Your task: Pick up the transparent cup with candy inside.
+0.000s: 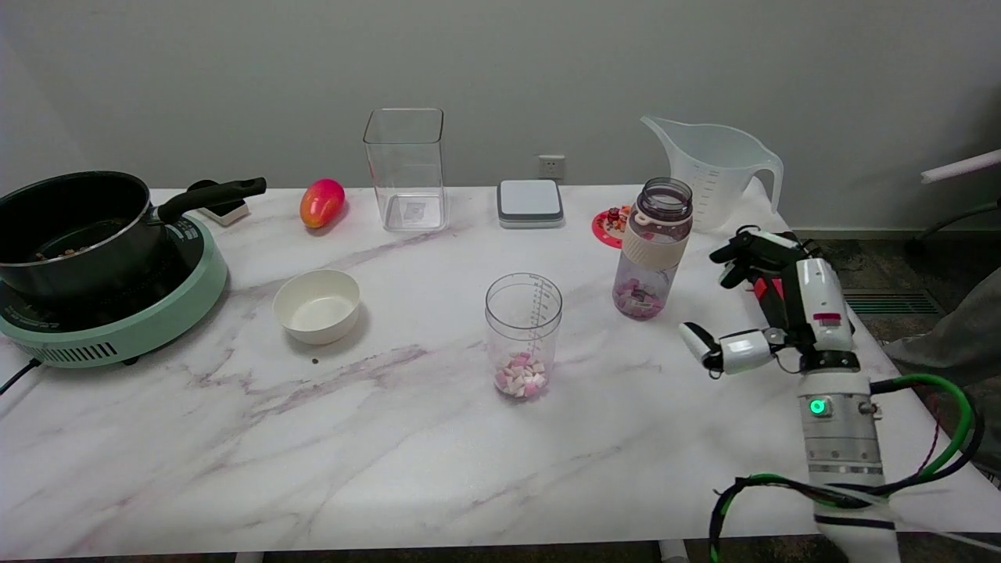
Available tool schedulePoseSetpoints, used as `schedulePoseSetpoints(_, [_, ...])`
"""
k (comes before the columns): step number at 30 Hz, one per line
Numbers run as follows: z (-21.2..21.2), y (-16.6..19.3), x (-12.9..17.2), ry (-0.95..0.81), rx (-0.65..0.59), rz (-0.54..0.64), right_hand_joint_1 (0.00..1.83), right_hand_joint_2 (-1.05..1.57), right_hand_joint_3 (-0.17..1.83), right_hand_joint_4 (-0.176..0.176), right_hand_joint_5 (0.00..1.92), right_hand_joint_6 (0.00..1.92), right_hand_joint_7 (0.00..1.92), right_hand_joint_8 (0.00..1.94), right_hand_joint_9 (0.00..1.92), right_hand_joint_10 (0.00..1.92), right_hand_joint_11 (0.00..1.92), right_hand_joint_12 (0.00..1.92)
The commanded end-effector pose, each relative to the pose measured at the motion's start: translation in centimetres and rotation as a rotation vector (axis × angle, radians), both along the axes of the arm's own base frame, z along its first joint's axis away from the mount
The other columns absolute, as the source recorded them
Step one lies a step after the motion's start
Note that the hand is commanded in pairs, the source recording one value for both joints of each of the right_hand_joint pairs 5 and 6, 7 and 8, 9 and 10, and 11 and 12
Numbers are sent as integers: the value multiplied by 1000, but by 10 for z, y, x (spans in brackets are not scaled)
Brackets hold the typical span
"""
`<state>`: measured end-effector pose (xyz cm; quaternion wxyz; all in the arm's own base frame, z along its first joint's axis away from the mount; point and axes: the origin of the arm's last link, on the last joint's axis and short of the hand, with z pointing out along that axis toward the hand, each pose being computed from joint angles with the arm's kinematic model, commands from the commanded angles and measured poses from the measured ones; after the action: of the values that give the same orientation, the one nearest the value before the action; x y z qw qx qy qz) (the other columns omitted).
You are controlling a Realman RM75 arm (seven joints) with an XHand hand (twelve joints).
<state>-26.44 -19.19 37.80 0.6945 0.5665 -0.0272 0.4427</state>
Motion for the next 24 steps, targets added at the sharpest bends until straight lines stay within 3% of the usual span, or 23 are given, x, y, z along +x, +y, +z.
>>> schedulePoseSetpoints(1, [-78,24,-21,-284,66,-10,1186,-140,1221,0,916,916,1136,1136,862,862,882,882])
schedulePoseSetpoints(5, [-83,19,-26,-334,109,-9,1172,-126,1235,0,933,933,1115,1115,852,852,878,878])
schedulePoseSetpoints(16, [-96,0,-36,-575,276,-27,1178,-289,1456,0,731,731,854,854,810,810,877,877])
schedulePoseSetpoints(24, [-100,-17,-35,-654,377,-36,1142,-387,1488,0,561,561,776,776,777,777,859,859])
